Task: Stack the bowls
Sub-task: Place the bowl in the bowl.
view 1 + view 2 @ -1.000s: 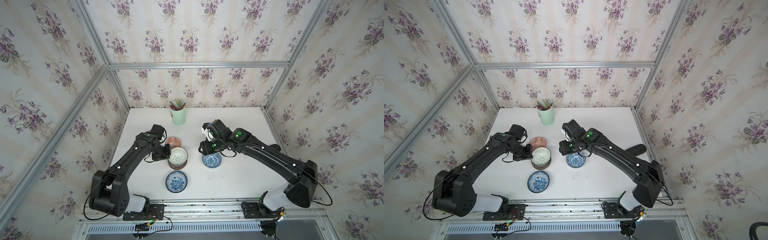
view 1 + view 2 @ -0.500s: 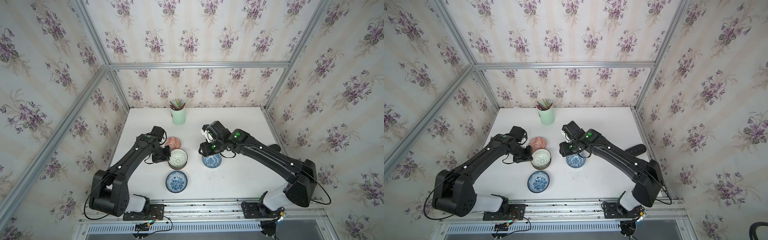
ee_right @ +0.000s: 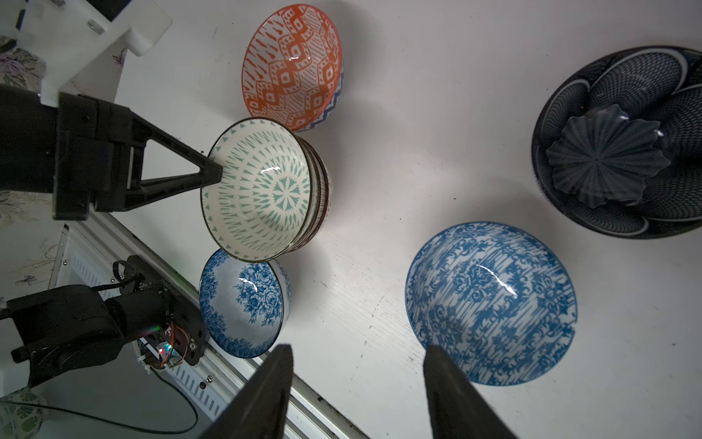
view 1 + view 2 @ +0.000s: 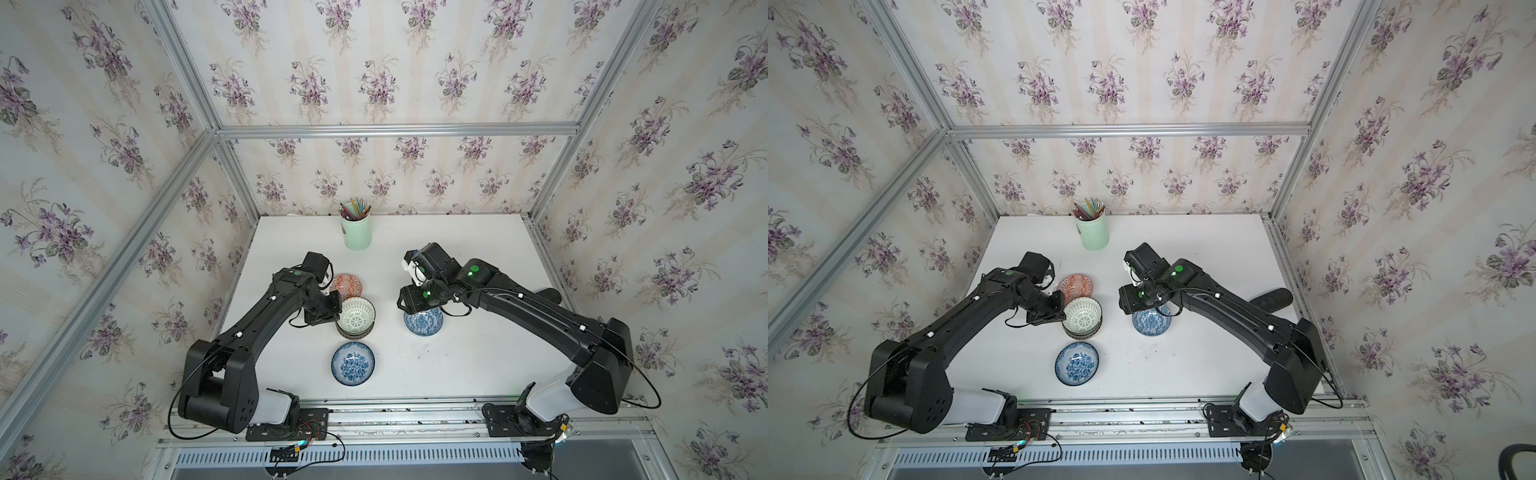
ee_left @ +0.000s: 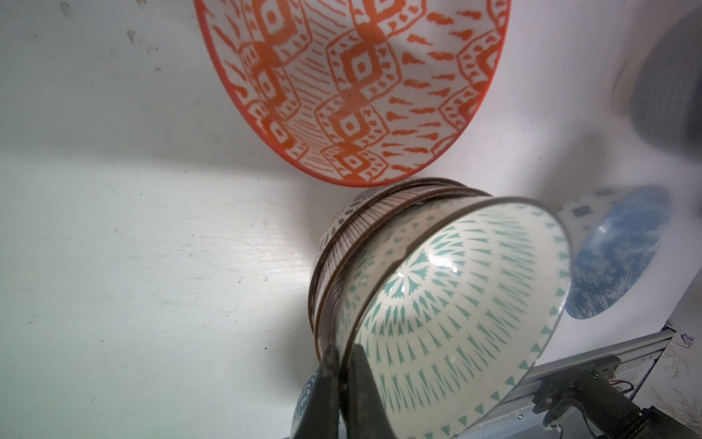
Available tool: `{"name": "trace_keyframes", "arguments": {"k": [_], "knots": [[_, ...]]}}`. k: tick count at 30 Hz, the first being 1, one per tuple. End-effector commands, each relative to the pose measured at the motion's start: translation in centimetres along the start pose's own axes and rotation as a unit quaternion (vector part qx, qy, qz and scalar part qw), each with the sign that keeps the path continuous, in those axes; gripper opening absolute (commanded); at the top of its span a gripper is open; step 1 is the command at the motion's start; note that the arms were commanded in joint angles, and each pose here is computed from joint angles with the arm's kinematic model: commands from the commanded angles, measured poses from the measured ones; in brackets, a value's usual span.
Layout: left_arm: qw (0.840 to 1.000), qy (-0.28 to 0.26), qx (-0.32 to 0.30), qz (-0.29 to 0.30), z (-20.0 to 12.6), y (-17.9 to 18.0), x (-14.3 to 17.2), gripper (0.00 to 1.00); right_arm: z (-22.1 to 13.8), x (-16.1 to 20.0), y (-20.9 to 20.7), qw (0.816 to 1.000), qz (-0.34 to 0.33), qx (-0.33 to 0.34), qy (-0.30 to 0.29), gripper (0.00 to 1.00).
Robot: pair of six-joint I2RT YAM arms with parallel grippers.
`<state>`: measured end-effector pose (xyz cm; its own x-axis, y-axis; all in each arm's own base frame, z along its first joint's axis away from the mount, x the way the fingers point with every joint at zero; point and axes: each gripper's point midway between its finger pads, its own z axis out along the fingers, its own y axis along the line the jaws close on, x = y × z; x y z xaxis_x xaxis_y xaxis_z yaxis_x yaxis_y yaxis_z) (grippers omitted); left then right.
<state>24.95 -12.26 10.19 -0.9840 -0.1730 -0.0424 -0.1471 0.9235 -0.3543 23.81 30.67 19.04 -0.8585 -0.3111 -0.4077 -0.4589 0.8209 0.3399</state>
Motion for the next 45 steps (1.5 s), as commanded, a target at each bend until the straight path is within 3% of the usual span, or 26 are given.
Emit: {"name": "trace_keyframes", "arguments": {"k": [1,45], "knots": [[1.000,-0.003,0.009,0.000,0.10,-0.31,-0.21,0.00,0.16,-0.18,0.16,1.000,-0.005,-0.005,-0.003,0.60],[1.000,0.005,0.001,-0.005,0.53,0.09,-0.02,0.00,0.20,0.30,-0.06,1.000,-0.008,-0.002,0.004,0.60]]}}
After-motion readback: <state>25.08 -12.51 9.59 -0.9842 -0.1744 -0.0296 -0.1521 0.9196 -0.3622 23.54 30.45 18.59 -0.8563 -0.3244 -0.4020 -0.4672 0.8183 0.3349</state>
